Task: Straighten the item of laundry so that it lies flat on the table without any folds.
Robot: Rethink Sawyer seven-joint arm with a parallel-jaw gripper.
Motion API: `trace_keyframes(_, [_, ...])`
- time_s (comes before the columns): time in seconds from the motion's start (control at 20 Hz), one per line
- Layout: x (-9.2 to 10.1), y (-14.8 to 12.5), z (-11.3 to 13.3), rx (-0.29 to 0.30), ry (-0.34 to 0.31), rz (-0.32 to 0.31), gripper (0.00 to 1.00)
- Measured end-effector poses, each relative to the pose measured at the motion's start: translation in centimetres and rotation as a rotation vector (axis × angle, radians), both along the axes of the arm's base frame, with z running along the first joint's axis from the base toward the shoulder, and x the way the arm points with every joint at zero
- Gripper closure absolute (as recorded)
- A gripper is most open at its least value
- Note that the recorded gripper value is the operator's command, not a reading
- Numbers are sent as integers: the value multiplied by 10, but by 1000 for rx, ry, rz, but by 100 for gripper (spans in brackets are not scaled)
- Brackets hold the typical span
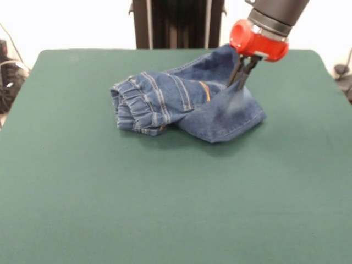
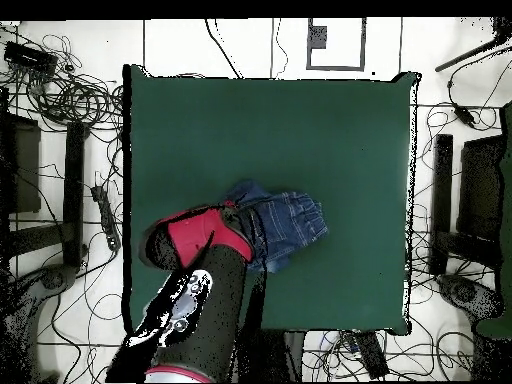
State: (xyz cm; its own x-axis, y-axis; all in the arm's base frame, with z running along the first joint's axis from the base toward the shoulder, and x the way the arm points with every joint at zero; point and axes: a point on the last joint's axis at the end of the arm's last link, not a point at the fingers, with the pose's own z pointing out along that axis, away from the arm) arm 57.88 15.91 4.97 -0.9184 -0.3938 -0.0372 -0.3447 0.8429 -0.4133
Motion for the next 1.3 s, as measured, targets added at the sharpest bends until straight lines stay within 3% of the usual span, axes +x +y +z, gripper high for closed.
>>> trace_keyframes(0.35, [4, 13, 2, -30, 16, 17, 100])
trace_keyframes(0.55, [10, 7, 10, -27, 5, 1, 100])
trace_keyframes(0.85, [32, -31, 44, 23, -45, -84, 100])
trace_keyframes(1.1, [50, -85, 92, 88, -102, -202, 100])
trace_keyframes(1.3, [58, -108, 122, 99, -129, -250, 100])
